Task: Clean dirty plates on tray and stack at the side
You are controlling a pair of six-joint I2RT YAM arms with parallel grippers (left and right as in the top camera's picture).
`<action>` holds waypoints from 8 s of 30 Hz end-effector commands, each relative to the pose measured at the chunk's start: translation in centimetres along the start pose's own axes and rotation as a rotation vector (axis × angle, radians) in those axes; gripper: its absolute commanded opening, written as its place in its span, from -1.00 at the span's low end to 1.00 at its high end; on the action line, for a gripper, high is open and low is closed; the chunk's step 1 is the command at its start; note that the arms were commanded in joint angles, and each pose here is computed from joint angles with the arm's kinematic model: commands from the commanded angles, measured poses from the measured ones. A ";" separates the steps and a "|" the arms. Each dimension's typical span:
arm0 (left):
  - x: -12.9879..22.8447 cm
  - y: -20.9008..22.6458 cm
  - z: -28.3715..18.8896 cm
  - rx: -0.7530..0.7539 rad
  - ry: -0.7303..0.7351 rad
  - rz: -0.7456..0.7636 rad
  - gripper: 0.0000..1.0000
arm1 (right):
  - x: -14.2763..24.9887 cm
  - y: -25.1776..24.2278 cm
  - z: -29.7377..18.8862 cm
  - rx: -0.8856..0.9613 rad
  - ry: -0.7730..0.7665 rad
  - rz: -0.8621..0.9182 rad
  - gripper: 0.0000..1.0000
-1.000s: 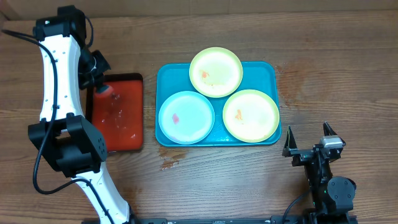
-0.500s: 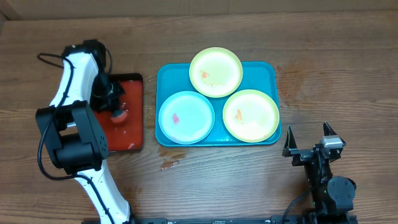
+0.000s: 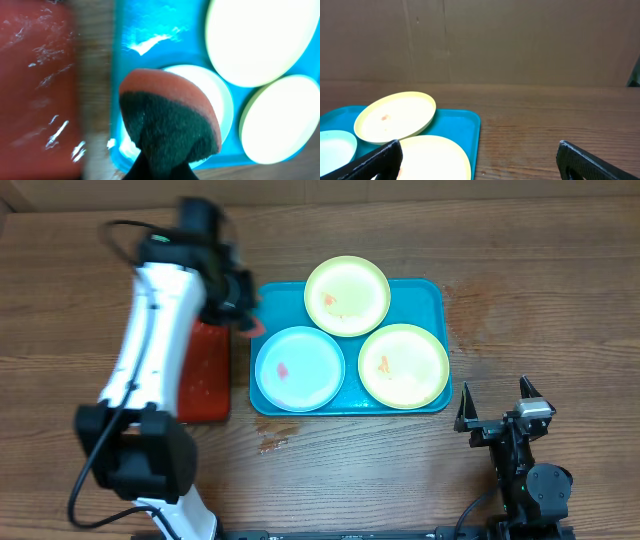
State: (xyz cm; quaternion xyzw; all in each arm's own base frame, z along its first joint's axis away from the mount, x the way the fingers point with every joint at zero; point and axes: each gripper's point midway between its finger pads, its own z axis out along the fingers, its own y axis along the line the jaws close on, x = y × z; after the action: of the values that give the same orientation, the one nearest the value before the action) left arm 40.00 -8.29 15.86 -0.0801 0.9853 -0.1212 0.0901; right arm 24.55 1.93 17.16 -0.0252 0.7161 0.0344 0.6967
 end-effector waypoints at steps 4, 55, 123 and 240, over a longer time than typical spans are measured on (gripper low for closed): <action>6.0 -4.4 9.4 0.030 0.107 0.052 -0.91 | 0.2 -0.2 0.0 0.011 -0.003 -0.004 1.00; -4.4 9.5 -5.1 -0.191 -0.184 -0.403 0.99 | -12.1 7.6 -5.3 -0.477 -0.525 0.009 1.00; -1.6 5.2 -3.6 -0.087 -0.036 -0.192 0.15 | 15.1 22.5 14.8 -0.327 1.331 0.179 -0.15; 7.3 -1.1 16.4 -0.184 0.106 0.039 -0.92 | 15.9 22.3 14.7 -0.313 1.348 0.173 -0.92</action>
State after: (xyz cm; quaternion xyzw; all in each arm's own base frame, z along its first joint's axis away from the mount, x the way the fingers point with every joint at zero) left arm 35.88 -17.86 0.91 -0.0398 0.9918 -0.1188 0.0258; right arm 36.02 25.44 1.04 -0.0842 0.9789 0.1717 0.0725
